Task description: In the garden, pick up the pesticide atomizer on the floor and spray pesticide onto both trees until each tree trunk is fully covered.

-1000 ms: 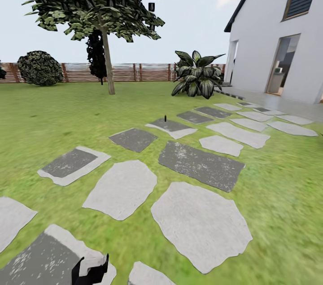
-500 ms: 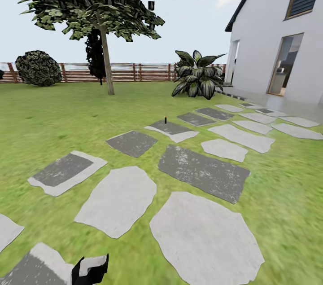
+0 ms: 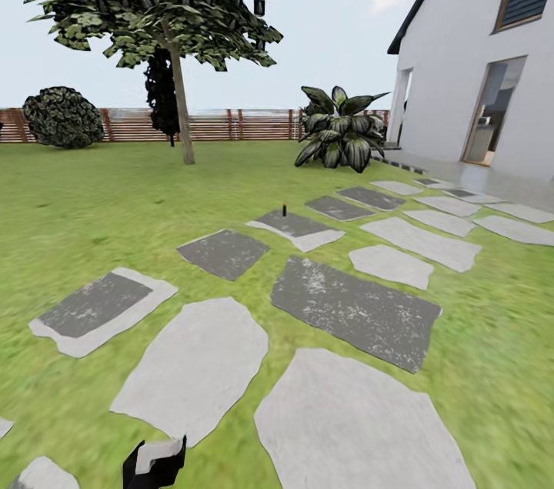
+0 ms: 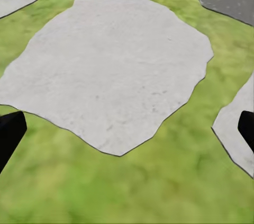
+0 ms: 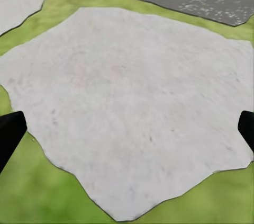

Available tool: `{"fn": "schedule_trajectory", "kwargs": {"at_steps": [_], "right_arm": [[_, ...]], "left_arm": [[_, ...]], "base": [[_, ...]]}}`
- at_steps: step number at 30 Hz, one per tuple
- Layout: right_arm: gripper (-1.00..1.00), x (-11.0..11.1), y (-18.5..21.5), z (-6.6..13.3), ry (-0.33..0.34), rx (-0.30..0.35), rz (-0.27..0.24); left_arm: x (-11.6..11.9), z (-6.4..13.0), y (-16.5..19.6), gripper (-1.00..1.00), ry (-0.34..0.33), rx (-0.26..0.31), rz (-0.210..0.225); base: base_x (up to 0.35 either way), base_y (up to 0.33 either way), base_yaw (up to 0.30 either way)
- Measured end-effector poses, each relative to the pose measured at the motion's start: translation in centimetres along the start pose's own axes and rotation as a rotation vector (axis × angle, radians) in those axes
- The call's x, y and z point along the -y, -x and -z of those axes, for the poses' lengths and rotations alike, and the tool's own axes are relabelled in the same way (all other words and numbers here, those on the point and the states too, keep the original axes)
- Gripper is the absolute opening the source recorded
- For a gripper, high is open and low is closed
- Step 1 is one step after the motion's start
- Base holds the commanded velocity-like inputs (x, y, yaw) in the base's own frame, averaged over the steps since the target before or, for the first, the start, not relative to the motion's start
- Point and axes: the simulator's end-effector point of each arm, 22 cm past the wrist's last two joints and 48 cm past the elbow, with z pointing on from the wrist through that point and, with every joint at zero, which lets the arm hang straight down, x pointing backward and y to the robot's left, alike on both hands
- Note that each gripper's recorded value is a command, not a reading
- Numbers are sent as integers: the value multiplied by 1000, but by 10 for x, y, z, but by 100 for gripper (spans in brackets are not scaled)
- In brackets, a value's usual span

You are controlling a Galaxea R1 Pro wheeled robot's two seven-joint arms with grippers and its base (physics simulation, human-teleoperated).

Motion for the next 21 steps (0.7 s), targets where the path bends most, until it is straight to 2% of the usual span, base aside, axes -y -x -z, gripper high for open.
{"fn": "schedule_trajectory", "kwargs": {"at_steps": [21], "right_arm": [[100, 0, 0, 0, 0, 0, 0]], "left_arm": [[0, 0, 0, 100, 0, 1, 0]], "base": [[339, 0, 0]]}}
